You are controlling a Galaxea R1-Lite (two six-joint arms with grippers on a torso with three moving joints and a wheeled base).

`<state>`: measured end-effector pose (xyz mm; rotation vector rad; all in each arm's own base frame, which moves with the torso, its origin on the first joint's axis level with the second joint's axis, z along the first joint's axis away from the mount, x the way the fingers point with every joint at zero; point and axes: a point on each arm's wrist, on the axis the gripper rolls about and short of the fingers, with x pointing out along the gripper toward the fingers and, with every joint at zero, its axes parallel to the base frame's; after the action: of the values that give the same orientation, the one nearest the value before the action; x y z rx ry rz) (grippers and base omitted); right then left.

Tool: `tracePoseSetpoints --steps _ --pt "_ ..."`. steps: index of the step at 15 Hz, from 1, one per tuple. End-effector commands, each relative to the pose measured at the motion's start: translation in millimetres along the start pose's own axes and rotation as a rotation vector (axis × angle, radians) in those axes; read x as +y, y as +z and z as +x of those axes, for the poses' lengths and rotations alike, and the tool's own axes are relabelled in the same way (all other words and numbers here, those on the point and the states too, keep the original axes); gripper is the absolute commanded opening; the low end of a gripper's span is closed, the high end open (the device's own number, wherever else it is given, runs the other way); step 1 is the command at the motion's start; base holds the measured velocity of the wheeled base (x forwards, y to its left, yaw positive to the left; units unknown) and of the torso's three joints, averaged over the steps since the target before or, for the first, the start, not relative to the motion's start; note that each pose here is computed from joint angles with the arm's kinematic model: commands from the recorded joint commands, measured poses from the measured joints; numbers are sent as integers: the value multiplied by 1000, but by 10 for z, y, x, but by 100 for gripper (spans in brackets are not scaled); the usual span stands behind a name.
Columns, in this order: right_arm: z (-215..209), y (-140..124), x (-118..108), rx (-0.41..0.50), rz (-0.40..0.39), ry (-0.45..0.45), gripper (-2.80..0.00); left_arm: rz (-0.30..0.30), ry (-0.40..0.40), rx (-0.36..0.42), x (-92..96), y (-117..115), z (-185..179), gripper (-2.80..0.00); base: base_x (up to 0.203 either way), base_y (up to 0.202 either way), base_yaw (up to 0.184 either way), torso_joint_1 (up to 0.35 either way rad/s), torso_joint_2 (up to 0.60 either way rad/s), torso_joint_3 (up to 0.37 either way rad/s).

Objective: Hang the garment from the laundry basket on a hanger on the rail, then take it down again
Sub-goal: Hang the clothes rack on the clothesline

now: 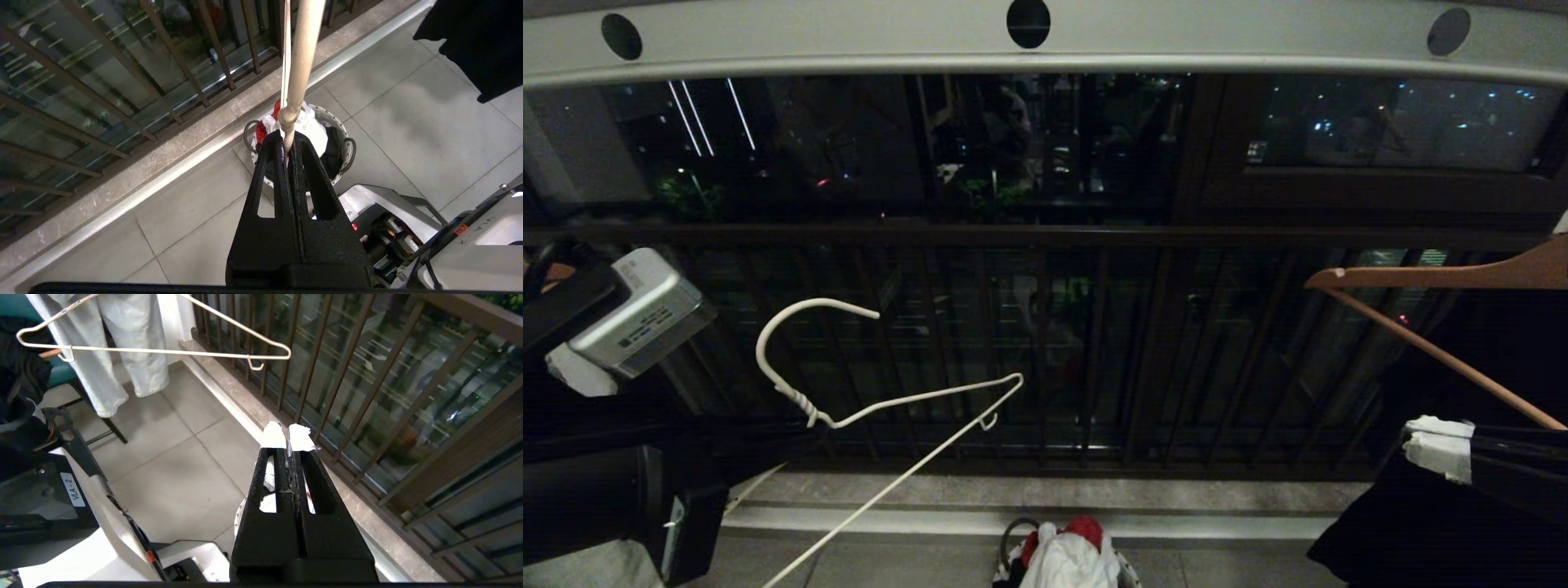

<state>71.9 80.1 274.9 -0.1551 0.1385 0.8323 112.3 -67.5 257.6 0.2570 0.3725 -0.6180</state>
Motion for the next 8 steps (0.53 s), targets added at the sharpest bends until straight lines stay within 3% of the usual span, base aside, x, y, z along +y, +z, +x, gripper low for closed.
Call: tracePoseSetpoints --steps 1,5,8 --pt "-12 -2 0 -3 -3 0 -280 4 8 -36 -7 12 -98 -280 0 0 0 0 0 0" --pt "-28 39 -6 -31 -4 -7 -280 5 90 -163 -11 37 -465 -280 0 0 0 0 0 0" --pt "-26 72 -13 -59 -6 -32 -280 -19 105 -221 -24 3 -633 -280 0 0 0 0 0 0"
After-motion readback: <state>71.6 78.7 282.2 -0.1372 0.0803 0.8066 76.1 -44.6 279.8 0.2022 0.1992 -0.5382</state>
